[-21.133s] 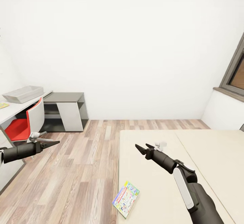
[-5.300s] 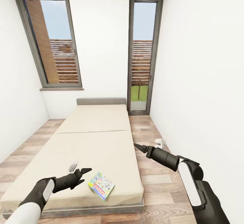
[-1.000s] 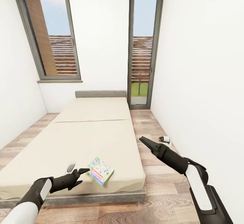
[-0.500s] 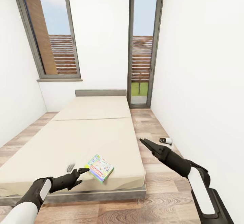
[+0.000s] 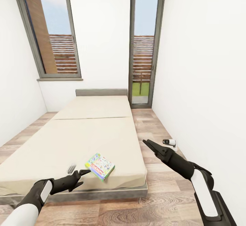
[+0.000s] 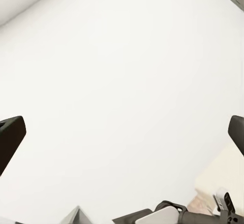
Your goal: Put all the toys in the child's room - the three board games (two on the bed and one on the table), the two jigsaw puzzles on the table, and the tennis ball on the table - inside the toy box on the table in the child's room.
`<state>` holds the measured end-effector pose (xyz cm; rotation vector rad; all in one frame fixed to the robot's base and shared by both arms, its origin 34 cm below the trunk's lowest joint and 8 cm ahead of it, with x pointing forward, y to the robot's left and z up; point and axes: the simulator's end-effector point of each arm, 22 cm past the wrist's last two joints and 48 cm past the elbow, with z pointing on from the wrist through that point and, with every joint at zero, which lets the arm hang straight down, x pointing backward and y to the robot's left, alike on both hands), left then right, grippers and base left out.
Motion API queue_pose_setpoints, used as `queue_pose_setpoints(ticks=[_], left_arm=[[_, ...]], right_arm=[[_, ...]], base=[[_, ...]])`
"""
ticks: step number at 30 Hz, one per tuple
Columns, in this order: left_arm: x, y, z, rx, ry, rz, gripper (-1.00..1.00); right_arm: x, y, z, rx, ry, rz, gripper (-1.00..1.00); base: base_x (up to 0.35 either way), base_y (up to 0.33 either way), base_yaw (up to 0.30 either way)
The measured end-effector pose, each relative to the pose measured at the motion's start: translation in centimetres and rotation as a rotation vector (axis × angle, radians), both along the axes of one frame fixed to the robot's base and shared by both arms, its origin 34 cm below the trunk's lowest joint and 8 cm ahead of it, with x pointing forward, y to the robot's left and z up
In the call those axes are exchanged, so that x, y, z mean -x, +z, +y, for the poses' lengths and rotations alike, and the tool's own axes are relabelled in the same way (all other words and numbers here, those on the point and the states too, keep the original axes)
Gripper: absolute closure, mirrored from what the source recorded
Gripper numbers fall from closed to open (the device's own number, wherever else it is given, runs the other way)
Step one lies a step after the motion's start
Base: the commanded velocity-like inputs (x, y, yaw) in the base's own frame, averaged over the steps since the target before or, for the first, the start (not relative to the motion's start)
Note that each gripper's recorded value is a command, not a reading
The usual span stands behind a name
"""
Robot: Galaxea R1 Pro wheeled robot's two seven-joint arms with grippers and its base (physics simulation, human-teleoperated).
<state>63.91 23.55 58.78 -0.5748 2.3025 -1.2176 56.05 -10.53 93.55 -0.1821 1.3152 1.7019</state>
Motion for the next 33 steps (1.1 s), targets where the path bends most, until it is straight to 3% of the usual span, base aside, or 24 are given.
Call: queue_pose_setpoints(ticks=[21, 29, 33], left_arm=[[0.8, -4.3, -0.2, 0.004, -0.005, -0.006, -1.00], [1.0, -3.6, -2.3, 0.106, -0.047, -0.075, -1.00], [1.1, -3.4, -2.7, 0.129, -0.056, -0.091, -1.00]], right_arm=[[0.6, -4.6, 0.0, 0.004, -0.007, 0.005, -1.00], [0.9, -6.4, 0.1, 0.006, -0.011, 0.010, -1.00], [0.8, -7.0, 0.1, 0.013, -0.018, 0.018, -1.00]], base=[[0.000, 0.000, 0.000], [0.000, 0.000, 0.000], [0.000, 0.000, 0.000]])
